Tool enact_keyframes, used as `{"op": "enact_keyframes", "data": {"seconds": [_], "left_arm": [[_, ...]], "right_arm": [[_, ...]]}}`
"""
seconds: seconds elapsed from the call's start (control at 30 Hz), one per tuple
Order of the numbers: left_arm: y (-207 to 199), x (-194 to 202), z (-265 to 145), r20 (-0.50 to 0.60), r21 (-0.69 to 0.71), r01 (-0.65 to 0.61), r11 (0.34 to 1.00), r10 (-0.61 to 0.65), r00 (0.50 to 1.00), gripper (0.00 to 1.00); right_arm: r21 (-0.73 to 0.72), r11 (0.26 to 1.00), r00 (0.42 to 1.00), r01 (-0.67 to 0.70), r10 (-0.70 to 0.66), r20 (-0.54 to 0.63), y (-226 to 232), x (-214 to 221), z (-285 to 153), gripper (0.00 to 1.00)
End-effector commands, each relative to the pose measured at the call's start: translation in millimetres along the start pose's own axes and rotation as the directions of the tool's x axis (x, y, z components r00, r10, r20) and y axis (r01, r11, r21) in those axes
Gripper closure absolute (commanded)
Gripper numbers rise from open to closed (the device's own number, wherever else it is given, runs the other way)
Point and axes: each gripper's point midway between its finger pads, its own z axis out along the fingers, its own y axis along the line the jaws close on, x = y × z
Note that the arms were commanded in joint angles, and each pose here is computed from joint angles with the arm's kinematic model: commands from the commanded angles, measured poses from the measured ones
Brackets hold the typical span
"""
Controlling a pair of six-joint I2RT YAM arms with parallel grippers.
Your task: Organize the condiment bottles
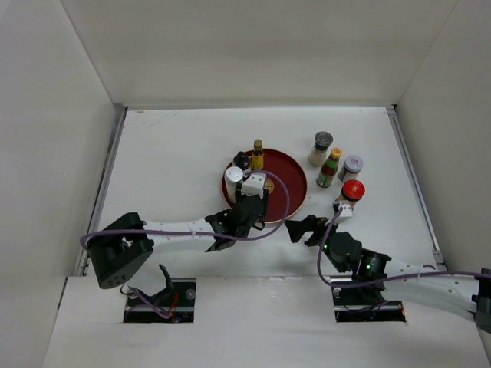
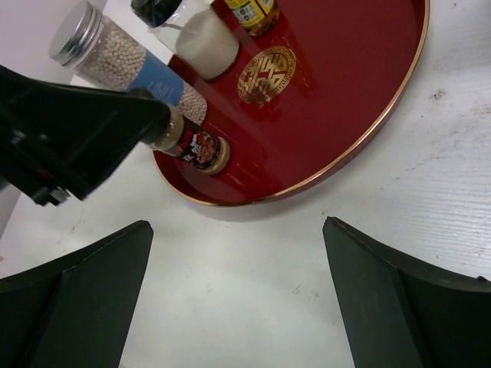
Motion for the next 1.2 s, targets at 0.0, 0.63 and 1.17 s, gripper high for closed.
{"op": "enact_keyframes", "data": {"seconds": [0.0,0.63,1.17], "left_arm": [[-6,-8,2,0.053,0.010,0.067,0.998,-0.068,0.996,0.68],[-2,-60,-34,0.172,0.059,0.137,0.989,-0.145,0.974,0.00],[148,-171,-134,0.654,-0.022,0.525,0.851,-0.385,0.651,0.00]], "right_arm": [[0.003,1.000,1.000,-0.017,0.017,0.023,1,-4,0,0.00],[0.007,1.000,1.000,-0.008,0.008,0.021,1,-4,1,0.00],[0.043,0.994,0.985,0.105,-0.109,0.135,44,-109,-9,0.76]]}}
